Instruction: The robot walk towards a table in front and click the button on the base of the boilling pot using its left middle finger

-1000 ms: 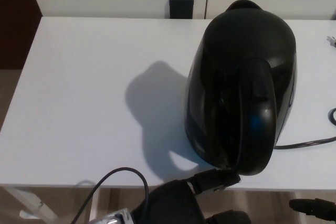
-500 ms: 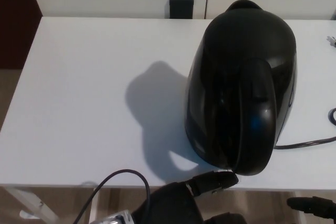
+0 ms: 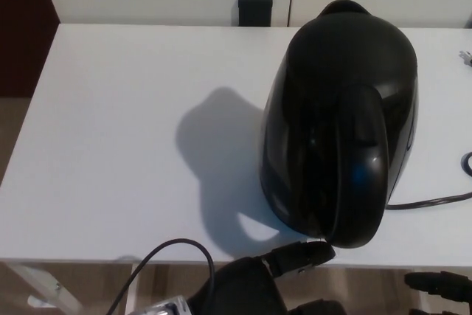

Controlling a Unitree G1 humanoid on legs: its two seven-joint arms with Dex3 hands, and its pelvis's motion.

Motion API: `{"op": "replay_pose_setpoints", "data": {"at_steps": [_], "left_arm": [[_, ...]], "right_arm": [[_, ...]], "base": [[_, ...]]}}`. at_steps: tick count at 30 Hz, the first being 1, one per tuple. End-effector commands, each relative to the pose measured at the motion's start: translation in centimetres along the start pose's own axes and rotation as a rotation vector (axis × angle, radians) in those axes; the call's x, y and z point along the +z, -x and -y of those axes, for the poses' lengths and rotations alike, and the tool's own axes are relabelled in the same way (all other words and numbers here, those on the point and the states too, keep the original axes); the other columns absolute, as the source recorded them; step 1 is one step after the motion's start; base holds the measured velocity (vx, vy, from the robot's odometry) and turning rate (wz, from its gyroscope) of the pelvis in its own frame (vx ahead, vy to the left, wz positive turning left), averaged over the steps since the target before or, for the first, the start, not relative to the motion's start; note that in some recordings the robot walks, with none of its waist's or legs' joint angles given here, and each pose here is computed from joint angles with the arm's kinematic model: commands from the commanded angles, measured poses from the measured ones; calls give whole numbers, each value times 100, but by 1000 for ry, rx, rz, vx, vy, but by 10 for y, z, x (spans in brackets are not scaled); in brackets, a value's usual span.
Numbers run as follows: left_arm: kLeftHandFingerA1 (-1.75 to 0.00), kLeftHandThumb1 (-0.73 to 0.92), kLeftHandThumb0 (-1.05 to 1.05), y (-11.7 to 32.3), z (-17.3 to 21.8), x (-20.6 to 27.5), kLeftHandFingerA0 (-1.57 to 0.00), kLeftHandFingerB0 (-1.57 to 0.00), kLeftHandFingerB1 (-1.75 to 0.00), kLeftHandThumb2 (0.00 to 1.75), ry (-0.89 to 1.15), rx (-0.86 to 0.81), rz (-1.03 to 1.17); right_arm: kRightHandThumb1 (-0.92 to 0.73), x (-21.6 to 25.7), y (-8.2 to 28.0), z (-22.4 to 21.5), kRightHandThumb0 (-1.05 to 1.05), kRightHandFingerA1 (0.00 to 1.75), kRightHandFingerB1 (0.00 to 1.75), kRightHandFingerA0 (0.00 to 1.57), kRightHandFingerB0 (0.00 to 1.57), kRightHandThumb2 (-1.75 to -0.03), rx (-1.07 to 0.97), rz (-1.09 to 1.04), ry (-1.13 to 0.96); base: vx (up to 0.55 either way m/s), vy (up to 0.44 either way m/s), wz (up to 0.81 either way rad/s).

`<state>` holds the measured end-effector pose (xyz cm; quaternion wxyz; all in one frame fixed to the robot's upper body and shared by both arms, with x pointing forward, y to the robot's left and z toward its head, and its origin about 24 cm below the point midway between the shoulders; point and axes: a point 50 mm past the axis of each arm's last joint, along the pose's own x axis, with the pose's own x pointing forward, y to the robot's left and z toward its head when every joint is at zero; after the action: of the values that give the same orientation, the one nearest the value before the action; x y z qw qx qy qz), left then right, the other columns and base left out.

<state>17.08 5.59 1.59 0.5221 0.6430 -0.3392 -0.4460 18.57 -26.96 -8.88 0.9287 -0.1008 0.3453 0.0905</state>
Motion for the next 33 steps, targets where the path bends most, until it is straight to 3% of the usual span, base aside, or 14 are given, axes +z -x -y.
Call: {"op": "replay_pose_setpoints", "data": {"at_steps": [1,4,5,6,8,9,17,18,20,21,22,24,25,33], "left_arm": [[-39,67,-70,10,-6,7,-15,-7,-37,89,-1,109,68],[-32,71,-59,15,-8,13,-35,-26,-29,61,38,204,102],[-43,65,-68,18,-10,16,-19,-5,-32,92,60,206,115],[-42,64,-68,24,-11,21,-19,-6,-32,91,89,199,126],[-31,77,-63,29,-11,25,-29,-12,-23,65,112,205,128],[-43,66,-69,37,-5,30,-24,-9,-38,91,145,196,121],[-44,69,-74,85,56,29,-25,-9,-39,95,346,-24,-34],[-31,85,-71,91,61,29,-31,-12,-27,65,362,-45,-59],[-32,84,-70,107,74,24,-32,-12,-26,65,420,-97,-128],[-45,69,-74,117,84,21,-28,-10,-37,95,446,-109,-179],[-45,69,-74,120,87,20,-28,-10,-37,95,450,-109,-193],[-45,69,-75,137,105,12,-28,-10,-37,96,545,-173,-331],[-33,84,-72,144,113,10,-36,-13,-27,65,570,-197,-382],[-36,62,-59,188,164,15,-45,-26,-30,59,1191,-42,-1032]], "right_arm": [[-50,8,8,5,-49,63,53,76,54,-84,22,57,250],[-50,8,10,4,-49,63,53,76,54,-84,22,53,304],[-40,6,9,4,-50,52,44,42,31,-76,-17,26,271],[-47,0,6,8,-40,38,36,35,41,-55,-18,-14,131],[-47,-1,5,8,-40,38,36,35,41,-55,-17,-17,115],[-49,0,2,5,-28,40,37,37,38,-55,-22,-34,-2],[-47,-16,6,0,-16,44,38,44,35,-53,-28,-82,-187],[-48,-18,6,0,-15,44,38,43,34,-54,-31,-89,-197],[-48,-21,7,0,-17,45,39,45,34,-55,-43,-108,-211],[-49,-24,8,1,-16,45,39,41,33,-55,-43,-112,-212],[-49,-24,9,1,-16,45,39,41,33,-55,-41,-112,-213],[-48,-27,10,1,-19,44,39,38,32,-56,-37,-118,-212],[-48,-31,12,1,-16,42,38,37,34,-53,-40,-127,-218],[-51,-65,34,-4,-14,42,38,40,34,-54,-36,-199,-237]], "base": [[0,0,0],[0,0,0],[0,0,0],[0,0,0],[0,0,0],[0,0,0],[0,0,0],[0,0,0],[0,0,0],[0,0,0],[0,0,0],[0,0,0],[0,0,0],[0,0,0]]}}
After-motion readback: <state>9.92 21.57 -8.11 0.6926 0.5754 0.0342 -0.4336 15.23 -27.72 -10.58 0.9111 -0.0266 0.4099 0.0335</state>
